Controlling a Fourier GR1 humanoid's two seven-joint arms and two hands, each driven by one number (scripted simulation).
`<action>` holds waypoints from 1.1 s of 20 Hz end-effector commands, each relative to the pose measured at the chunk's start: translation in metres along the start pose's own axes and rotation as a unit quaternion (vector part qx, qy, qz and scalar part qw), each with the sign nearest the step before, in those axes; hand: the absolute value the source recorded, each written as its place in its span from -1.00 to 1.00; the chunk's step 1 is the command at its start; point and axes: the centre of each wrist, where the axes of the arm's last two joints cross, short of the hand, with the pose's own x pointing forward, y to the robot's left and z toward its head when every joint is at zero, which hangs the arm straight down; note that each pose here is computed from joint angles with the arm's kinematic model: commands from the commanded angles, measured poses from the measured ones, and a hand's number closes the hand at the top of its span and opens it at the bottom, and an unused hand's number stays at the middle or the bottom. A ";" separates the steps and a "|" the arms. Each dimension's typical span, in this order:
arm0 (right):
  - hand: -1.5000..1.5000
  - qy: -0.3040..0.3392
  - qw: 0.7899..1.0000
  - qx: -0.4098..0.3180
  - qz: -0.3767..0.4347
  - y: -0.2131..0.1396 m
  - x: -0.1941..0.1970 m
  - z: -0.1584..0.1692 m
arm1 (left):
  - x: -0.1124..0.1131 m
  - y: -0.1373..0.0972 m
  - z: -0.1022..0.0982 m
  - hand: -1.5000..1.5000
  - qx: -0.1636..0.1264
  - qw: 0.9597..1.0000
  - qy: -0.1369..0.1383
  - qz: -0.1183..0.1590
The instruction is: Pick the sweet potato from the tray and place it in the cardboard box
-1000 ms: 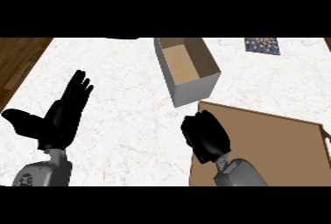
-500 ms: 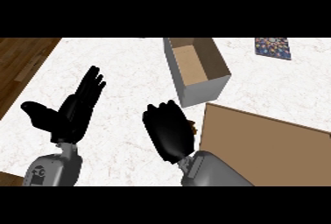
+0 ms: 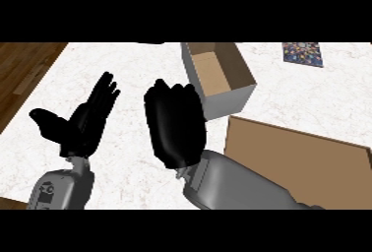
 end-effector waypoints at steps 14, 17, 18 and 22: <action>1.00 0.147 0.986 -0.073 0.030 -0.008 0.036 -0.092 | 0.010 0.012 -0.003 0.00 0.031 1.000 -0.005 0.004; 1.00 0.152 0.984 -0.079 0.051 -0.005 0.029 -0.112 | 0.006 0.011 0.000 0.00 0.040 0.999 -0.008 0.003; 1.00 0.159 0.982 -0.080 0.062 -0.003 0.025 -0.118 | 0.001 0.020 0.004 0.00 0.030 1.000 -0.001 0.004; 1.00 0.155 0.981 -0.068 0.091 0.003 0.014 -0.133 | -0.004 0.018 0.001 0.00 0.030 1.000 0.003 0.004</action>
